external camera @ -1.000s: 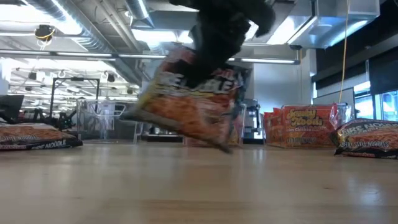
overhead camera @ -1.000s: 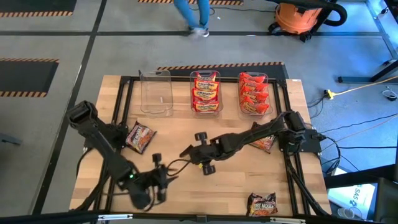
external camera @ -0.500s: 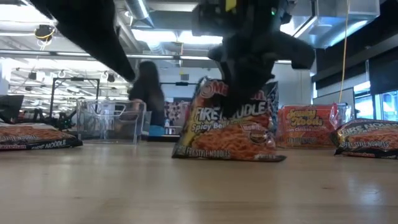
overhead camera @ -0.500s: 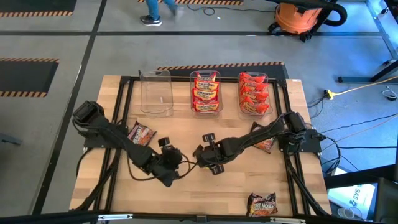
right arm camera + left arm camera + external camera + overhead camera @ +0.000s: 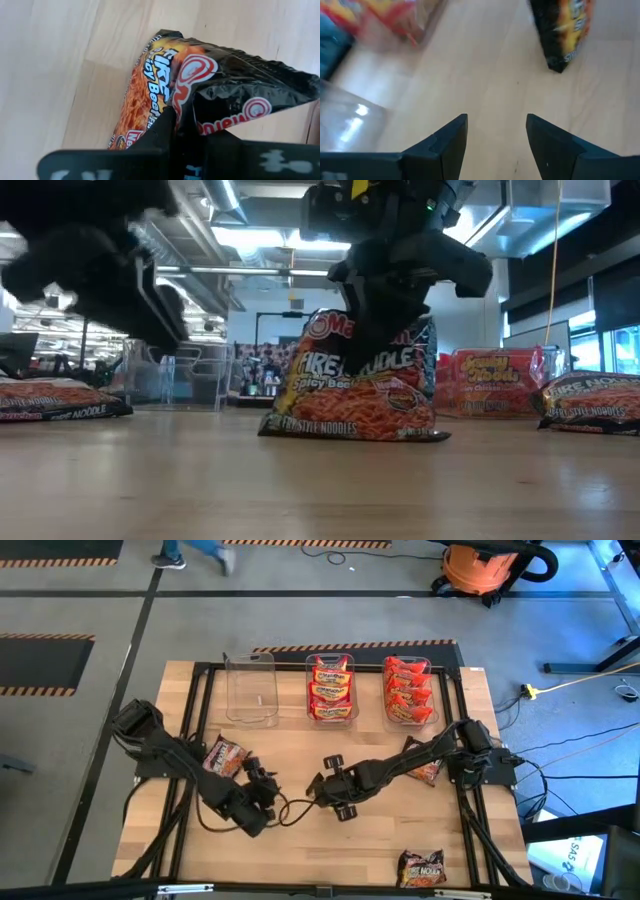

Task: Sort Maruchan noodles
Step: Put the black noodle pack into the left transparent bin

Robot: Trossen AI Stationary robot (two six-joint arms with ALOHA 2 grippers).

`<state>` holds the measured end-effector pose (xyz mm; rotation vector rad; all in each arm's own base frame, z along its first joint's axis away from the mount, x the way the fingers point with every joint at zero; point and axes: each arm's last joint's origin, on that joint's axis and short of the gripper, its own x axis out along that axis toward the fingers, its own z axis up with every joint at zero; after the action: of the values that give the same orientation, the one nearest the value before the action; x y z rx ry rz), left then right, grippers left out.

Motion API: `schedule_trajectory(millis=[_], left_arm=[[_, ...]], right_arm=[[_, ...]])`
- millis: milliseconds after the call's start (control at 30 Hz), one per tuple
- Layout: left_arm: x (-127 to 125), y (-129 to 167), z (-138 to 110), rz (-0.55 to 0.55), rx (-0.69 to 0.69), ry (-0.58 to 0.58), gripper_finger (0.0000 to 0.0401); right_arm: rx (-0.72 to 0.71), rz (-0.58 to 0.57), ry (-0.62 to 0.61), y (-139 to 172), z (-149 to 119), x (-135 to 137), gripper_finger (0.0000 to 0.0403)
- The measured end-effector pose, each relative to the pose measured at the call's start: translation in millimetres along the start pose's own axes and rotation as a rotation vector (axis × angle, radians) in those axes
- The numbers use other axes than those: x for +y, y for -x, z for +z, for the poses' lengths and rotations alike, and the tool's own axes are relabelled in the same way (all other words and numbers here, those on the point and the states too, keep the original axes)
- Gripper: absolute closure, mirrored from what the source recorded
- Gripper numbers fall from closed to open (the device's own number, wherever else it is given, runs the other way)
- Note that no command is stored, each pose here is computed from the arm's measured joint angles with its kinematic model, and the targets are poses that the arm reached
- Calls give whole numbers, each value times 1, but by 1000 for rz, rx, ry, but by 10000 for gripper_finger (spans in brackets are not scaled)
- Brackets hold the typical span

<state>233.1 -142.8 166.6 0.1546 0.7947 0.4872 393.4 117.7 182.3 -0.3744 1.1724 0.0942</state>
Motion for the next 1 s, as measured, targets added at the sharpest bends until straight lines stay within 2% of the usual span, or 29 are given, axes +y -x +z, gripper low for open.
schedule_trajectory(millis=[233, 367, 600, 733, 1000], left_arm=[[5, -13, -25, -269, -125, 165, 204], [9, -16, -22, -386, -241, 259, 204], [16, -27, -16, -417, -228, 289, 188], [17, -29, -11, -447, -219, 299, 150], [19, -29, 3, -434, -250, 337, 61]], right_arm=[[-43, -8, -7, 0, 4, 0, 377], [-58, -2, -10, 0, 6, 0, 377], [-71, -3, -13, 0, 7, 0, 377], [-76, -3, -15, 0, 7, 0, 377], [-151, -10, -7, 1, 15, -1, 377]])
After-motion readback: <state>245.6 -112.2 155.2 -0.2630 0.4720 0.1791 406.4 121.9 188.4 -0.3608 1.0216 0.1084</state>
